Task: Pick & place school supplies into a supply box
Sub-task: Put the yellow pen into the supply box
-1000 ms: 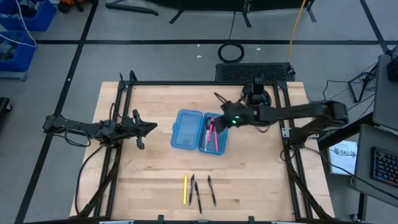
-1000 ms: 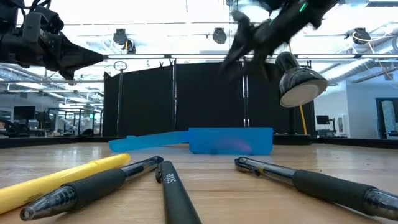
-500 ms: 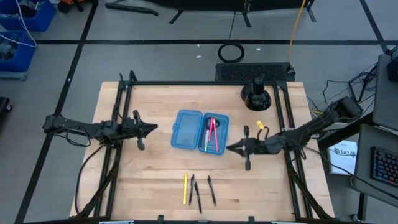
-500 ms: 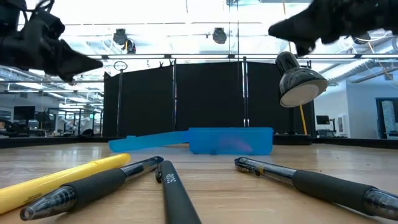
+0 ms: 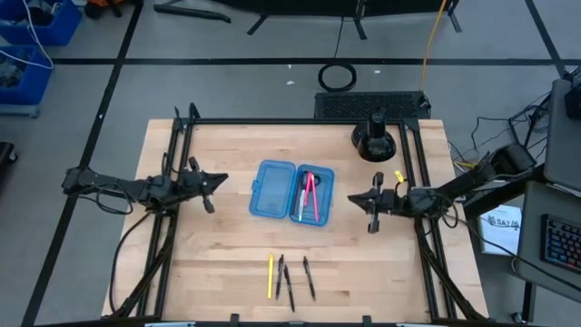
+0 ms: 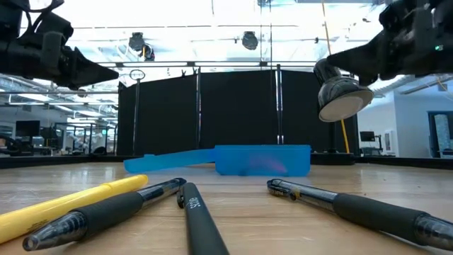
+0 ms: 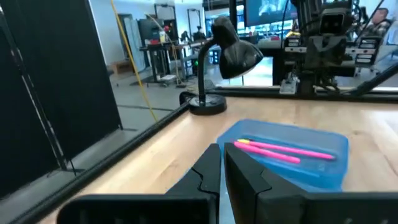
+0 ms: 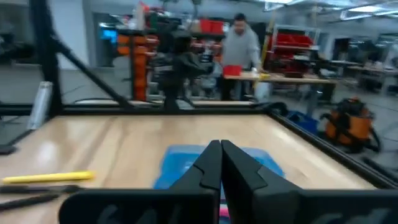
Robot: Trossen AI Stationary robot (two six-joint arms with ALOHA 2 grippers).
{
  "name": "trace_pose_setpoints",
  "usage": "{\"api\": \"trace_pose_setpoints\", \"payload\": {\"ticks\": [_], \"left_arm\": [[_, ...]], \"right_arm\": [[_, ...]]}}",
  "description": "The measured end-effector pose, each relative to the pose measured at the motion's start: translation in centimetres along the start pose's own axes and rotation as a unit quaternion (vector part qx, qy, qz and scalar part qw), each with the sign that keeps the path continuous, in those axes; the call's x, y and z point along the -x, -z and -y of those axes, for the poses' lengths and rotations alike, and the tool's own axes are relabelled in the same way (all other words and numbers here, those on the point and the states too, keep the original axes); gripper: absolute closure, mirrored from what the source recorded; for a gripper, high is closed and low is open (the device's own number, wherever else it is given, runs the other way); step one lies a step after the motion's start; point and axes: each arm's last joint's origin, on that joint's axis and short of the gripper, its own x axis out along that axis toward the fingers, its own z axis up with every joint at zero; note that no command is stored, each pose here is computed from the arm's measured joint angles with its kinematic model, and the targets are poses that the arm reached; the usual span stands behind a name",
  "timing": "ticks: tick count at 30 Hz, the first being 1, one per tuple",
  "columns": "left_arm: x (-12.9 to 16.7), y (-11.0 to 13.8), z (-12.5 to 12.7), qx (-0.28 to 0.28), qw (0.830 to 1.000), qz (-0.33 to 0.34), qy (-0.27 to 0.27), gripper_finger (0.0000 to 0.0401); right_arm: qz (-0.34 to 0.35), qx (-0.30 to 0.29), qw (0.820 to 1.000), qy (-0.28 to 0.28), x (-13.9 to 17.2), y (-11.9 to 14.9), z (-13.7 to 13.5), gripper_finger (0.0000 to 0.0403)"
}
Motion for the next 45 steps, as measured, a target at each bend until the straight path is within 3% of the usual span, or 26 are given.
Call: {"api": "trace_pose_setpoints", "payload": {"ticks": [2,5,9,12,19,23,27,33,38,41,45], "left_arm": [[0.0,0.1,0.0,0.005,1.000,-0.005,0.001,0.0375],[0.0,0.5,0.1,0.015,1.000,-0.022,0.007,0.0375],[0.2,0.7,0.8,-0.015,0.996,-0.027,0.086,0.0382],[0.4,0.5,1.2,-0.021,0.994,-0.021,0.101,0.0396],[1.0,-0.7,1.3,0.030,0.999,-0.013,0.009,0.0397],[1.6,-3.4,1.7,0.080,0.996,-0.011,0.021,0.0397],[1.4,-9.6,2.8,0.159,0.987,0.001,0.035,0.0398],[-1.1,-19.1,9.1,0.147,0.986,-0.074,0.009,0.0399],[-3.1,-24.0,15.8,0.153,0.971,-0.183,-0.017,0.0400],[-3.8,-24.3,19.5,0.179,0.940,-0.286,-0.043,0.0400],[-4.7,-21.0,24.8,0.217,0.878,-0.408,-0.128,0.0399]], "right_arm": [[0.011,0.003,1.000,0.010,0.0,-0.4,0.5,0.0402],[0.044,0.008,0.999,-0.023,0.5,-1.5,0.9,0.0402],[0.059,0.008,0.998,-0.034,1.4,-2.3,1.3,0.0403],[0.052,0.003,0.998,-0.035,2.2,-2.5,1.7,0.0403],[-0.022,0.006,0.999,-0.044,3.8,-1.3,2.4,0.0403],[-0.041,0.016,0.997,-0.058,4.3,-0.9,2.6,0.0403],[-0.033,0.003,0.996,-0.077,4.4,-1.0,2.5,0.0403],[-0.034,0.053,0.994,-0.085,4.4,-0.9,2.4,0.0403],[-0.039,0.042,0.995,-0.086,4.4,-0.8,2.4,0.0403],[-0.042,0.020,0.995,-0.086,4.4,-0.8,2.4,0.0403],[-0.041,-0.006,0.996,-0.085,4.4,-0.9,2.4,0.0403]]}}
